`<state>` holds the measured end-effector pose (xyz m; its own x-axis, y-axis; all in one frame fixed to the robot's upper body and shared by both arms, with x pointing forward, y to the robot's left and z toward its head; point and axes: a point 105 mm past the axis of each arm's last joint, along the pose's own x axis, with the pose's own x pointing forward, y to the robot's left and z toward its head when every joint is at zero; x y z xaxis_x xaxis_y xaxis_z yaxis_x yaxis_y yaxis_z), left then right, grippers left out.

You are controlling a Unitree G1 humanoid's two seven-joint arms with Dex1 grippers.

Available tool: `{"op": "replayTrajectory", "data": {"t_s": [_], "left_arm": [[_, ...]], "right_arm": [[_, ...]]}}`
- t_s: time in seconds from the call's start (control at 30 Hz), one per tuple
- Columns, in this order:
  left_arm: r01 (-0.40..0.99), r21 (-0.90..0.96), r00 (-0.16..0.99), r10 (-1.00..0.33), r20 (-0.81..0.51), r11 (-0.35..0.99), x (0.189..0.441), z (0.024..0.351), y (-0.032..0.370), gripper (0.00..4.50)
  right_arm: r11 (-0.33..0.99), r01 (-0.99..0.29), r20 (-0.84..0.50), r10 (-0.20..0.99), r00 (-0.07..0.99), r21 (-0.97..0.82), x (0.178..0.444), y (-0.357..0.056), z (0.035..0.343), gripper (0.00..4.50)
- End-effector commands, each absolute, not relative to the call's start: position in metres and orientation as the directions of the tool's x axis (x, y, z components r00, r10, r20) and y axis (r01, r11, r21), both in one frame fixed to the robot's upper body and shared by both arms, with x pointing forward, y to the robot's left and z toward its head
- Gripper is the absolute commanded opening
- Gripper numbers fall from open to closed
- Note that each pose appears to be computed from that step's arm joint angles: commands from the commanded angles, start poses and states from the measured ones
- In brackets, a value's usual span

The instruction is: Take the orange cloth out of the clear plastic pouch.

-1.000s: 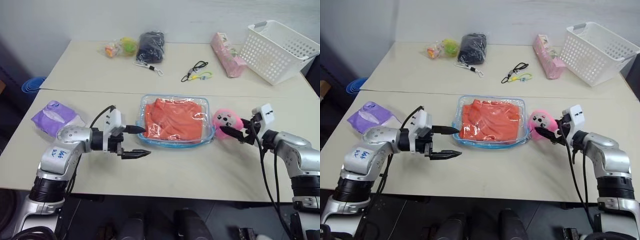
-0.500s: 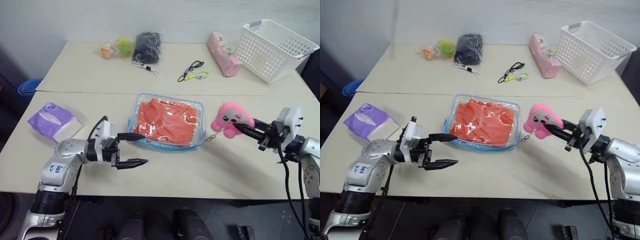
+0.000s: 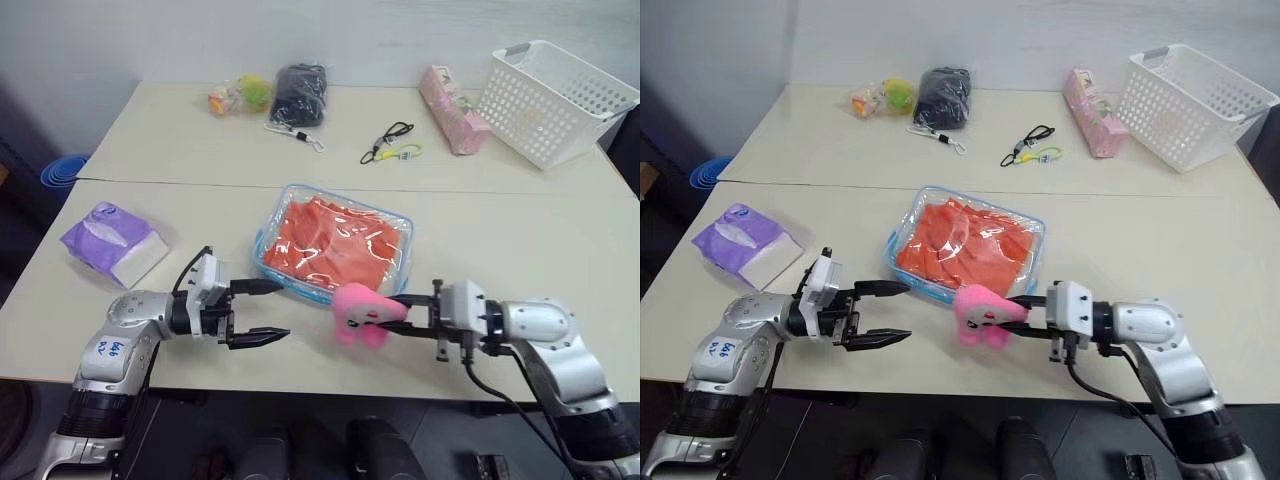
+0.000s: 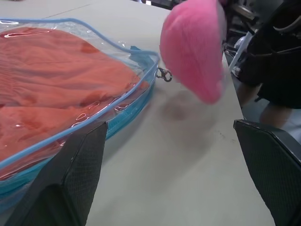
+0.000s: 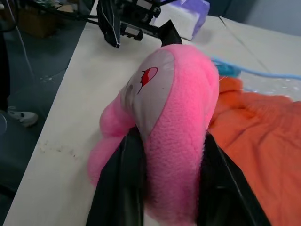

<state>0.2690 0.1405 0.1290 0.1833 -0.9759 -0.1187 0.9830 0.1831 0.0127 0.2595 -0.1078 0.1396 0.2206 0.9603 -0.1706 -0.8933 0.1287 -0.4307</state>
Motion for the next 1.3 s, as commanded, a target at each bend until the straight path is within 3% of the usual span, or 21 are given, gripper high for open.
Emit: {"op": "replayTrajectory", "data": {"t_s": [0.03,0.17,0.23,0.37,0.43,0.6,0.87,0.97,1.1,1.3], "left_arm": [[0.986,0.038,0.167,-0.978,-0.122,0.164,0.269,0.132,0.141,4.50],[0.985,0.059,0.167,-0.978,-0.123,0.161,0.270,0.133,0.141,4.50],[0.981,0.092,0.178,-0.978,-0.109,0.169,0.272,0.137,0.143,4.50],[0.973,0.150,0.190,-0.978,-0.087,0.176,0.272,0.142,0.149,4.50],[0.973,0.151,0.191,-0.977,-0.090,0.176,0.267,0.140,0.152,4.50],[0.976,0.141,0.182,-0.979,-0.092,0.168,0.260,0.135,0.153,4.50],[0.980,0.151,0.149,-0.983,-0.107,0.132,0.259,0.135,0.145,4.50],[0.979,0.167,0.134,-0.984,-0.119,0.114,0.260,0.136,0.138,4.50],[0.982,0.183,0.076,-0.987,-0.139,0.049,0.258,0.137,0.123,4.50],[0.983,0.184,0.033,-0.988,-0.149,0.005,0.275,0.132,0.073,4.50]], "right_arm": [[0.059,-0.875,-0.210,0.961,0.180,-0.480,0.261,-0.100,0.128,2.52],[-0.017,-0.877,-0.234,0.966,0.109,-0.480,0.250,-0.100,0.127,3.88],[-0.012,-0.870,-0.215,0.971,0.108,-0.493,0.245,-0.111,0.142,4.48],[0.024,-0.863,-0.191,0.972,0.139,-0.504,0.240,-0.133,0.167,4.48],[0.079,-0.873,-0.213,0.956,0.204,-0.482,0.246,-0.157,0.175,4.48],[0.028,-0.787,-0.379,0.865,0.329,-0.617,0.277,-0.194,0.157,4.48],[-0.154,-0.660,-0.448,0.841,0.303,-0.735,0.325,-0.153,0.136,4.48],[-0.190,-0.632,-0.470,0.826,0.310,-0.751,0.338,-0.145,0.132,3.89],[-0.205,-0.637,-0.491,0.813,0.312,-0.743,0.344,-0.145,0.130,2.41],[-0.184,-0.668,-0.506,0.798,0.326,-0.721,0.346,-0.155,0.129,0.39]]}}
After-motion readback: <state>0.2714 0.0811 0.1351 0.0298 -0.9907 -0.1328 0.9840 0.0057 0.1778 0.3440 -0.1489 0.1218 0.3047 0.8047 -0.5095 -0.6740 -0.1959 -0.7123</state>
